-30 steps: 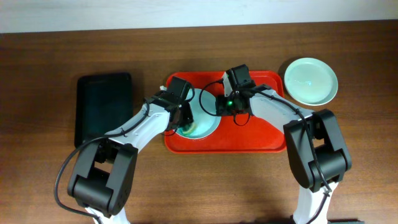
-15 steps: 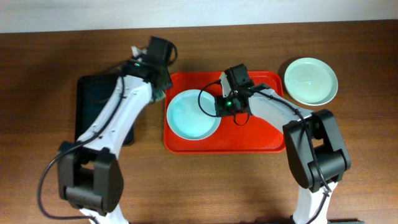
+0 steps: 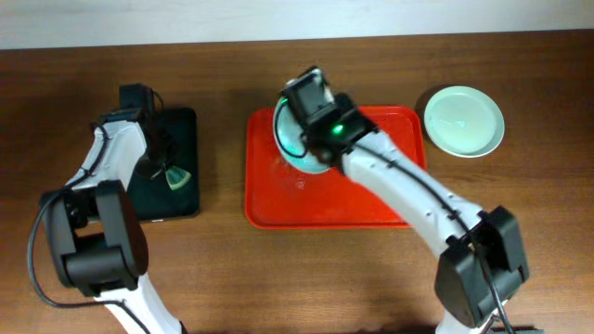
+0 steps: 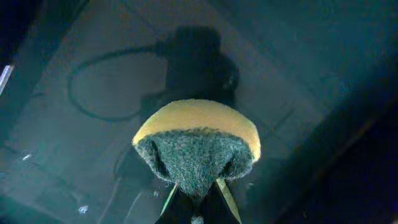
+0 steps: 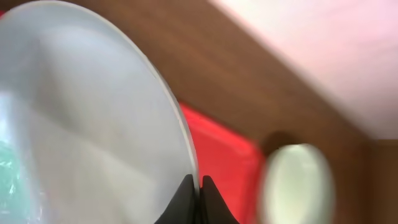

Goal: Clean dirty plates on tray and stack at the side
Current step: 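Lift the white plate with the right gripper and stack it on the side plates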

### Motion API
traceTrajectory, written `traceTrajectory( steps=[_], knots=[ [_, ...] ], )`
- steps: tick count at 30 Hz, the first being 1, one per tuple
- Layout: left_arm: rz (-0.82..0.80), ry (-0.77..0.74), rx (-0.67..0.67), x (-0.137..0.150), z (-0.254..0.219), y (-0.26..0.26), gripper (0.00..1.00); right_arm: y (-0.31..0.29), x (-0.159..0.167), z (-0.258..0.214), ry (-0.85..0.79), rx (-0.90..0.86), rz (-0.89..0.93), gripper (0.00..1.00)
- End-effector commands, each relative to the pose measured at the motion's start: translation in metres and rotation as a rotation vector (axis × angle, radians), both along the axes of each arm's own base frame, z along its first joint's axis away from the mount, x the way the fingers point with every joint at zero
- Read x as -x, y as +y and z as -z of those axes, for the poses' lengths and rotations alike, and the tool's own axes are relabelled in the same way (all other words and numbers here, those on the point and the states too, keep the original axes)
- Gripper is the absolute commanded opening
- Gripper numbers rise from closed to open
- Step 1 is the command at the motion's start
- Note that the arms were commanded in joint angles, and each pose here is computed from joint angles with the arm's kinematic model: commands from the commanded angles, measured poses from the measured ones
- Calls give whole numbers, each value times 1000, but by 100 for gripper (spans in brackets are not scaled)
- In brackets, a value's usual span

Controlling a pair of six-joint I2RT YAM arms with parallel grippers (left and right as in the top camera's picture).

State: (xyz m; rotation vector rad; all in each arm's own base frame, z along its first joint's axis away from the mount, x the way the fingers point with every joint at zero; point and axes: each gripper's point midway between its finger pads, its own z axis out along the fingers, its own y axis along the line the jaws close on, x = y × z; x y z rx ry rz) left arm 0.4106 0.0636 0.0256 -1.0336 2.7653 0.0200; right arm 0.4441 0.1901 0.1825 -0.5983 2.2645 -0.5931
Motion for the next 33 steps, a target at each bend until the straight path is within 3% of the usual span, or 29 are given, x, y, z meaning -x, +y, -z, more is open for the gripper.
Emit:
traceTrajectory(
  steps=[1, 4, 5, 6, 7, 8, 13, 16, 18, 21, 25, 29, 33],
  knots=[
    [0, -6, 12, -4, 8, 4, 1, -8, 9, -69, -206, 360, 52, 4],
    [0, -20, 10, -9, 9, 5, 31, 6, 18, -90, -260, 496, 32, 4],
    [0, -24, 9, -9, 9, 5, 56, 11, 22, -101, -284, 549, 34, 4],
    [0, -26, 9, -10, 9, 5, 67, 15, 25, -108, -300, 587, 35, 4],
    [0, -27, 9, -10, 9, 5, 86, 19, 28, -115, -313, 614, 36, 4],
    [0, -25, 9, -10, 9, 5, 99, 23, 30, -122, -324, 649, 37, 4],
    [0, -25, 9, -10, 9, 5, 99, 32, 41, -145, -350, 736, 72, 4],
    [0, -25, 9, -10, 9, 5, 99, 33, 38, -143, -409, 615, 104, 4],
    [0, -25, 9, -10, 9, 5, 99, 33, 28, -116, -409, 450, 78, 4],
    [0, -25, 9, -10, 9, 5, 99, 42, 28, -24, -35, 201, -182, 4],
    [0, -25, 9, -10, 9, 5, 99, 4, 10, 15, 160, -408, 89, 4],
    [0, -25, 9, -10, 9, 5, 99, -61, -17, 18, 358, -937, 164, 4],
    [0, -25, 9, -10, 9, 5, 99, -184, -25, 36, 314, -1014, 431, 4]
  ],
)
